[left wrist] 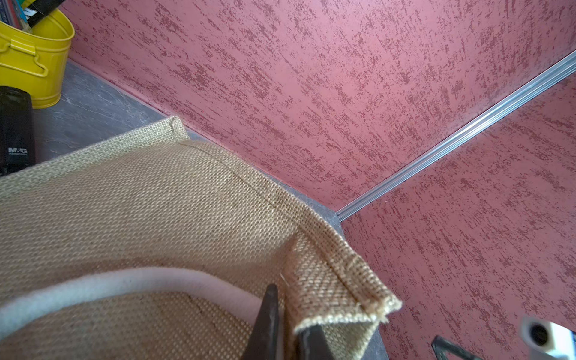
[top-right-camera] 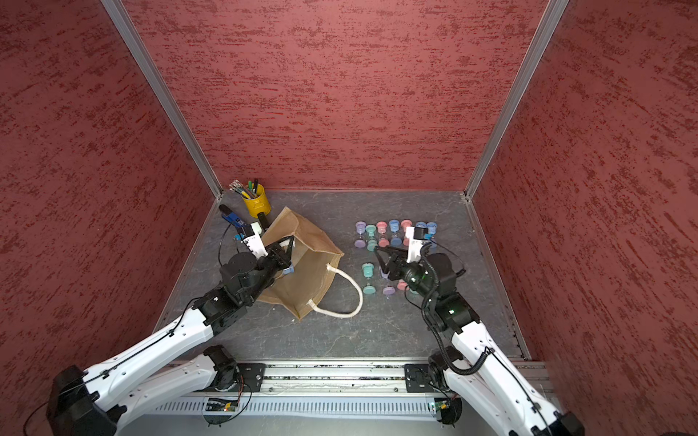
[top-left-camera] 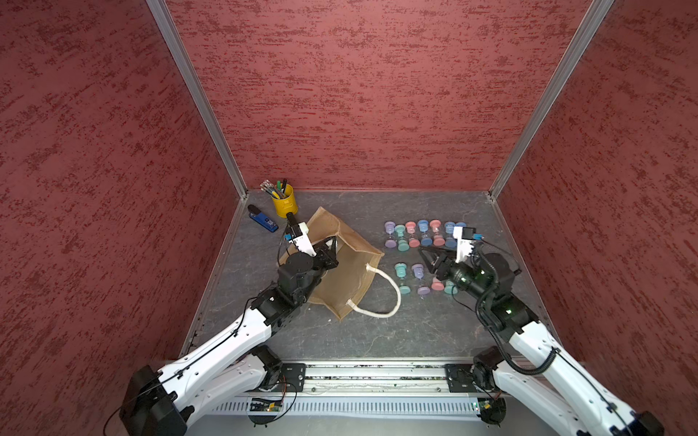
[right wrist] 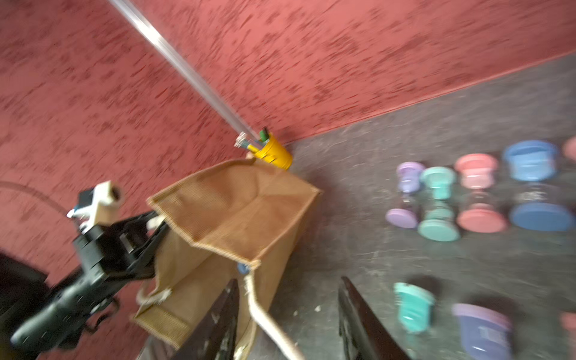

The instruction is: 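Reach the right gripper back into the bag while the left holds the rim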

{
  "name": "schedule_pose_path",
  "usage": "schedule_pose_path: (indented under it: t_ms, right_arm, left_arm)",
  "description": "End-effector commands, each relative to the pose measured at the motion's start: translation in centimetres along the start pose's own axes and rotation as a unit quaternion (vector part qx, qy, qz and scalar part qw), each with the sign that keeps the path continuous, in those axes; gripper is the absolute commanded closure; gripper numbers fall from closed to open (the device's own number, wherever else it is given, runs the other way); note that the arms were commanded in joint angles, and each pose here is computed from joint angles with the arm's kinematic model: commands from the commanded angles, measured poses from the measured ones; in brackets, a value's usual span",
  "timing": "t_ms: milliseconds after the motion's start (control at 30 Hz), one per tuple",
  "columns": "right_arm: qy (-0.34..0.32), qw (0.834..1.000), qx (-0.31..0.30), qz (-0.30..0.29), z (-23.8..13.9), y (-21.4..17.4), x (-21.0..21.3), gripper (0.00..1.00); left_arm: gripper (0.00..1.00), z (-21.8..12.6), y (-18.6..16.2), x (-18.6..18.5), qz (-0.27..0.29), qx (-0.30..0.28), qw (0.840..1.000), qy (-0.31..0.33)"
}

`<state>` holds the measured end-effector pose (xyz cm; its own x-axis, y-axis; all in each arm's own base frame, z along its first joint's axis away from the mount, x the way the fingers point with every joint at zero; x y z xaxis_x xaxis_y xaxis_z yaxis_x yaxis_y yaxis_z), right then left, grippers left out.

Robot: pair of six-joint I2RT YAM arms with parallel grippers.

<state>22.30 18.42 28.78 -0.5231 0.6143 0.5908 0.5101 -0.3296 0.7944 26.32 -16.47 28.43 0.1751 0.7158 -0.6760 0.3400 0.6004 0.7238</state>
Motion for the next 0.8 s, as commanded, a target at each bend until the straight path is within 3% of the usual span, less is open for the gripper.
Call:
schedule_pose_path:
  t_ms: [0, 167, 433, 600, 767]
  right_arm:
    - [0.007, 0.996, 0.010, -0.085, 2.4, -1.6, 4.6, 0.50]
    - [-0.001, 0.981, 0.087, -0.174, 7.3, -8.5, 7.7, 0.54]
    - [-0.031, 0.970, 0.138, -0.195, 12.2, -15.3, 5.9, 0.60]
    - [-0.049, 0.967, 0.168, -0.186, 14.8, -17.7, 5.8, 0.58]
    - [-0.062, 0.979, 0.149, -0.127, 16.7, -18.0, 6.0, 0.51]
  left_arm:
    - [1.00, 0.0, 0.5, -1.1, -0.003, 0.001, 1.000, -0.011]
    - [1.00, -0.1, 0.5, -1.3, -0.003, 0.003, 1.000, -0.010]
    - [1.00, -0.7, 0.5, -1.1, 0.000, 0.009, 1.000, -0.005]
    - [1.00, -1.0, 0.4, -1.3, -0.003, 0.008, 1.000, -0.019]
    - [1.00, -1.3, 0.3, -2.2, -0.009, 0.004, 0.997, -0.070]
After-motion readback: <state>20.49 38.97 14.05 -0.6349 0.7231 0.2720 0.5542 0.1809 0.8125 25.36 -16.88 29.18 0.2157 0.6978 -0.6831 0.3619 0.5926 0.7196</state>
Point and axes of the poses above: each gripper's point midway between its finger pads, its own z axis out along the fingers, its own x axis along the line the jaws close on, y = z × x, the point moved 4 cm from there along -z, back along the fingers, and after that the axes turned 2 degrees about z, right-handed, at the moved point
